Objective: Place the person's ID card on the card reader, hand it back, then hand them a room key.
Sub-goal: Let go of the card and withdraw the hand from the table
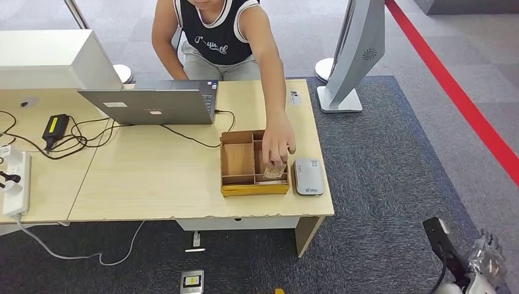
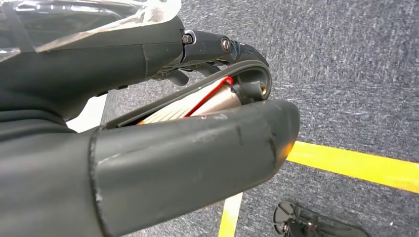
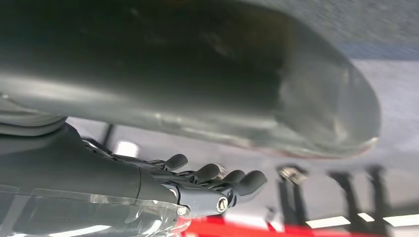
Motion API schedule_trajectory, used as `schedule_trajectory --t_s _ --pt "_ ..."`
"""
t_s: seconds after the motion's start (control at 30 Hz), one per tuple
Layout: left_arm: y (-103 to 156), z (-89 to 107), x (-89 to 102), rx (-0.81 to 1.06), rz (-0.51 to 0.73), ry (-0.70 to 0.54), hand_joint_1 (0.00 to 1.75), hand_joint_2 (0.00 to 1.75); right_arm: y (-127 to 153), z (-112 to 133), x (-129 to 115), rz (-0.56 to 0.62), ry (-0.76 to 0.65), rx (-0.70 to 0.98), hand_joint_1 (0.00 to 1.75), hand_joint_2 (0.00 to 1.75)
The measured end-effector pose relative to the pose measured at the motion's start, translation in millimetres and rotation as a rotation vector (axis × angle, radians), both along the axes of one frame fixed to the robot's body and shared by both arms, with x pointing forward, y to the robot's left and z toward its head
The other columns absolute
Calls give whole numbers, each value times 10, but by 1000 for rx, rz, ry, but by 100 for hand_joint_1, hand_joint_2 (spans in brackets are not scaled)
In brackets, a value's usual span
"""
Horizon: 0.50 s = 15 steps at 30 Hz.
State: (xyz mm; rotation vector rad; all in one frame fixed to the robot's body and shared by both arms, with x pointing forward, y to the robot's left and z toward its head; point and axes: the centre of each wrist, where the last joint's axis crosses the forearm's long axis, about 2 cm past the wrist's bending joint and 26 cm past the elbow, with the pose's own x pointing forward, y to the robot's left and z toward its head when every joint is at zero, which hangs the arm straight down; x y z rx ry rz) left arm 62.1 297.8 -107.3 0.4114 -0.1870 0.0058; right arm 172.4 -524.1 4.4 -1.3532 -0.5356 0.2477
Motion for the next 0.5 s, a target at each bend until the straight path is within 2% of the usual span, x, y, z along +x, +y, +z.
schedule_trajectory --t_s 0.13,0.27,0.4,0.5 --pt "2 1 3 8 26 3 0 0 192 -305 -285 -86 58 113 0 0" --pt "5 3 7 15 53 11 0 0 506 -586 -557 -168 146 248 0 0" --pt "1 6 16 33 79 18 0 0 881 -790 -730 -212 234 370 0 0" --pt "-3 7 18 38 86 21 0 0 1011 -845 -781 -226 262 411 0 0"
